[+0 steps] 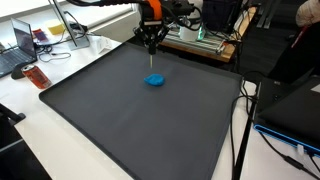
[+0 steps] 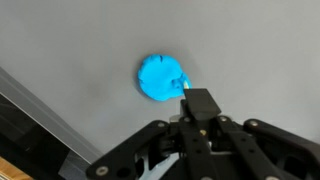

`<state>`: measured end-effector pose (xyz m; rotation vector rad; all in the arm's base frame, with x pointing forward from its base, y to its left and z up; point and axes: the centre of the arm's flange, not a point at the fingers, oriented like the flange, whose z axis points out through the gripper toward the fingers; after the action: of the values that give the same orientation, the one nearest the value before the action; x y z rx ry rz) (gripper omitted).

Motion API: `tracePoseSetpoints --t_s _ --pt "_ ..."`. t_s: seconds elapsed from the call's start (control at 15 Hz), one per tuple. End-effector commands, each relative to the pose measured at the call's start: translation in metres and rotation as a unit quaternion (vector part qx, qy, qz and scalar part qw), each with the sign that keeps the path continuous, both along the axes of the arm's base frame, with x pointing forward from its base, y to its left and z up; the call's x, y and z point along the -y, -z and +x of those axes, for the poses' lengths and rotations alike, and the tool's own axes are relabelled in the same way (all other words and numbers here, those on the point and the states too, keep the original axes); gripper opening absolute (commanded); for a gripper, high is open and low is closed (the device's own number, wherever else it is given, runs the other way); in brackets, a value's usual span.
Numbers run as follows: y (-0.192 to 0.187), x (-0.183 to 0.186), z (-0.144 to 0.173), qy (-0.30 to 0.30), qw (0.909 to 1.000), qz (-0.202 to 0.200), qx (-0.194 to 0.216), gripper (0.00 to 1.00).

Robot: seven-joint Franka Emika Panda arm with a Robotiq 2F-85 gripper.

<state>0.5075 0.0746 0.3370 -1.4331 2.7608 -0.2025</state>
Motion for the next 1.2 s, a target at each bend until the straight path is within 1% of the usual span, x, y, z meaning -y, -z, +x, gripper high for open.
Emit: tracePoseSetpoints --t_s 0.0,0.67,0.87,1.13 --pt "0.007 0.003 0.021 0.001 0.9998 0.008 -0.018 0.03" --pt "0.058 0.010 0.030 0.017 0.9979 0.011 -0.062 0.03" --pt "0.070 0.009 0.033 0.023 0.9981 0.009 -0.057 0.03" --pt "0.079 0.008 0.039 0.035 0.9981 -0.022 -0.046 0.03"
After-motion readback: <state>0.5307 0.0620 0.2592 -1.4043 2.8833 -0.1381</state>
